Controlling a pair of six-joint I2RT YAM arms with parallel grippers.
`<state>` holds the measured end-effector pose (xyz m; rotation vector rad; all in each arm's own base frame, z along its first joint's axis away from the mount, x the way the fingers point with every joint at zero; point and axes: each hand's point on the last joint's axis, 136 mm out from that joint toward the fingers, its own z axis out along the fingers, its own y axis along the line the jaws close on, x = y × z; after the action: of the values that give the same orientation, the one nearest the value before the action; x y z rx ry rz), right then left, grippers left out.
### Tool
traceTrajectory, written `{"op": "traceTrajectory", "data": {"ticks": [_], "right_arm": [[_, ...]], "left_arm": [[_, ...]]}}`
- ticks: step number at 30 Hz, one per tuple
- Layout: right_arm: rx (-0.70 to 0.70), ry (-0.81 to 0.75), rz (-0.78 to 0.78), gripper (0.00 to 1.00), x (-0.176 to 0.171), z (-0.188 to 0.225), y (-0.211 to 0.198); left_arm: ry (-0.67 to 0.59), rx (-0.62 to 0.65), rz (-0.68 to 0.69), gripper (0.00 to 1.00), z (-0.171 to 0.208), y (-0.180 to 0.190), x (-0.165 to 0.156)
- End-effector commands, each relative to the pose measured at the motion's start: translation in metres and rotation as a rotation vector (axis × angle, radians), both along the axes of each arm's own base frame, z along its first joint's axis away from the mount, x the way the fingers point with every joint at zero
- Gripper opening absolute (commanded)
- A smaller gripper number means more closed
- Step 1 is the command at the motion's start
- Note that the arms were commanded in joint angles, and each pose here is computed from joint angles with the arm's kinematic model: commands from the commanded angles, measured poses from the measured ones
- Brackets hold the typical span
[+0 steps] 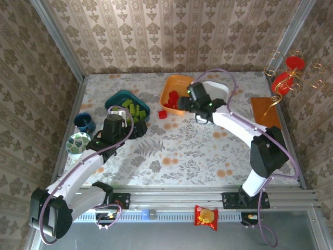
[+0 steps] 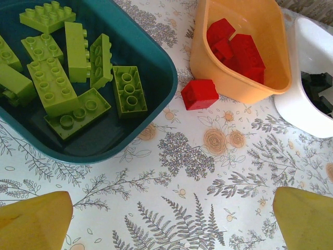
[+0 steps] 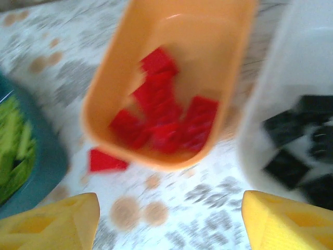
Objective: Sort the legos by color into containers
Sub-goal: Pick up the lego from the center of the table.
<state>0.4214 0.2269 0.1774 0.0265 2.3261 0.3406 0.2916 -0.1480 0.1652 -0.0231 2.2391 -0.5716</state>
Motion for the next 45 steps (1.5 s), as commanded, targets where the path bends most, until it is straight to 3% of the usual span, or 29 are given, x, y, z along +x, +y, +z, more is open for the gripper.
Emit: {"op": "traceTrajectory", "data": {"ticks": [1, 6, 17, 31, 42, 45], "right_arm": [[-0.062, -0.035, 0.119, 0.74, -0.021, -0.015, 0.035], [-0.111, 0.046, 0.2, 0.75, -0.033, -0.066, 0.076], [-0.131, 0.05, 0.122, 0.76, 0.012, -0.116, 0.106], [-0.204, 0.041, -0.04, 0.73, 0.041, -0.146, 0.099], [-0.176, 0.009, -0.048, 0.64, 0.054, -0.149, 0.11], [-0.185, 0.018, -0.045, 0.56, 0.055, -0.15, 0.11]], "left_arm": [[-0.01, -0.008, 0.013, 1.0, 0.007, 0.001, 0.0], [-0.006, -0.009, 0.009, 1.0, 0.006, 0.0, -0.001], [0.004, -0.005, 0.007, 1.0, 0.003, 0.001, -0.004], [0.004, -0.005, 0.004, 1.0, 0.003, 0.002, -0.006], [0.017, -0.008, -0.006, 1.0, -0.001, -0.001, -0.005], [0.019, -0.008, -0.009, 1.0, -0.001, -0.002, -0.004]]}}
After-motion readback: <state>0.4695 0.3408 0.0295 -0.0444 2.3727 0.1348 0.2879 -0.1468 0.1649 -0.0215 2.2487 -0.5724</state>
